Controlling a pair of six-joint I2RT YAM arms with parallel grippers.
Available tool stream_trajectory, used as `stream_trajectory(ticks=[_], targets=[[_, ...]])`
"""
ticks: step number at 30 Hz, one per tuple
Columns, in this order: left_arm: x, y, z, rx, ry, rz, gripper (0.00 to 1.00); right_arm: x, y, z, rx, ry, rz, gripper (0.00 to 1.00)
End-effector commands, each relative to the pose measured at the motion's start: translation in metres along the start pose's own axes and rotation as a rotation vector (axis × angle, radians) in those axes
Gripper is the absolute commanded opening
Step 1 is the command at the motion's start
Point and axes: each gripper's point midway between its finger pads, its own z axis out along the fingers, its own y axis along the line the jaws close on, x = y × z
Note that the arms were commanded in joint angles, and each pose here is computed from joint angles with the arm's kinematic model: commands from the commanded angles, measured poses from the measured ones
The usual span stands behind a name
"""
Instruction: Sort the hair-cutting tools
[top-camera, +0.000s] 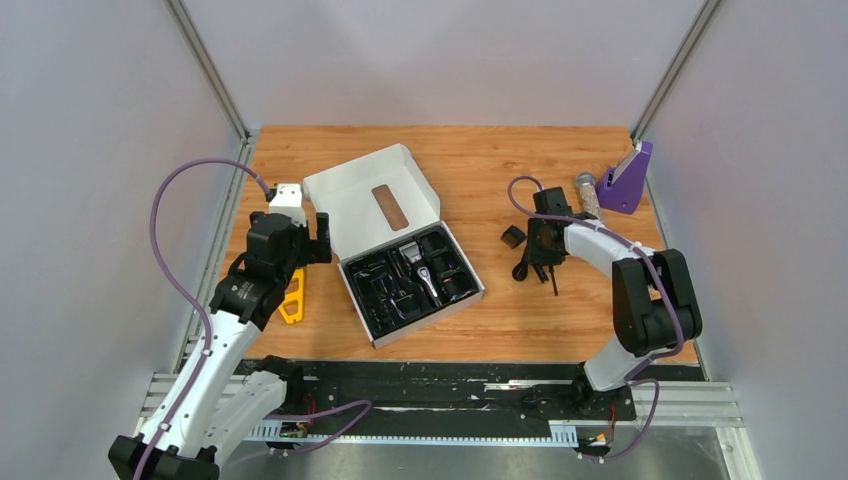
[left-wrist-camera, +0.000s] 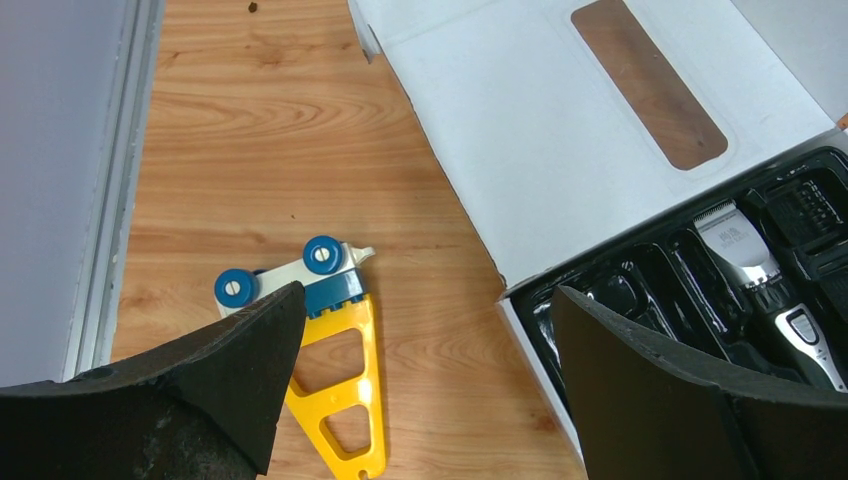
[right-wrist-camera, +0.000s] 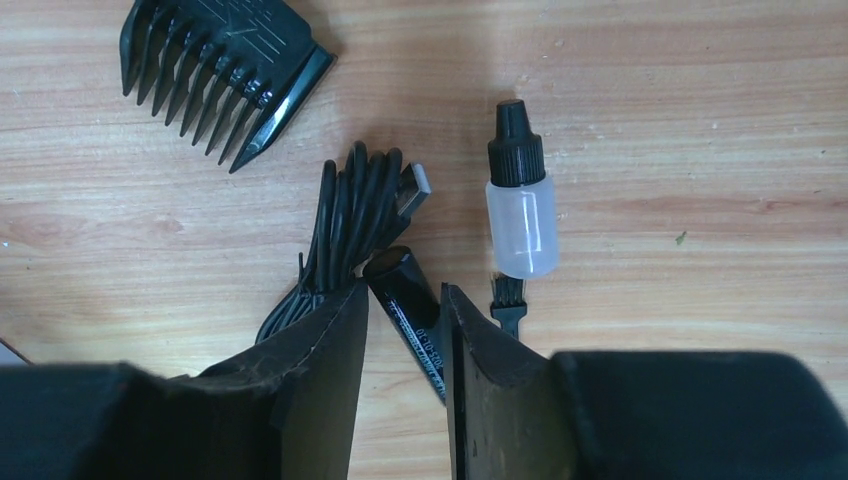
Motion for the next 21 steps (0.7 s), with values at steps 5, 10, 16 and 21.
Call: stream_trajectory(ticks=[5, 10, 16, 21], targets=[[-0.014, -0.004, -0.001, 0.016, -0.04, -0.014, 1.0, -0.005, 0.005, 0.007, -0.026, -0.013, 0.015, 0.32], [-0.014, -0.004, -0.001, 0.015, -0.039, -0.014, 1.0, -0.005, 0.006, 0.002, -0.035, -0.016, 0.015, 0.27], [-0.014, -0.002, -0.001, 0.008, -0.039, -0.013, 1.0, -0.017, 0.012, -0.027, -0.006, -0.106, -0.016, 0.13], [-0.014, -0.001, -0.001, 0.0, -0.039, -0.013, 1.0, -0.032, 0.031, -0.062, -0.025, -0.229, -0.038, 0.07]])
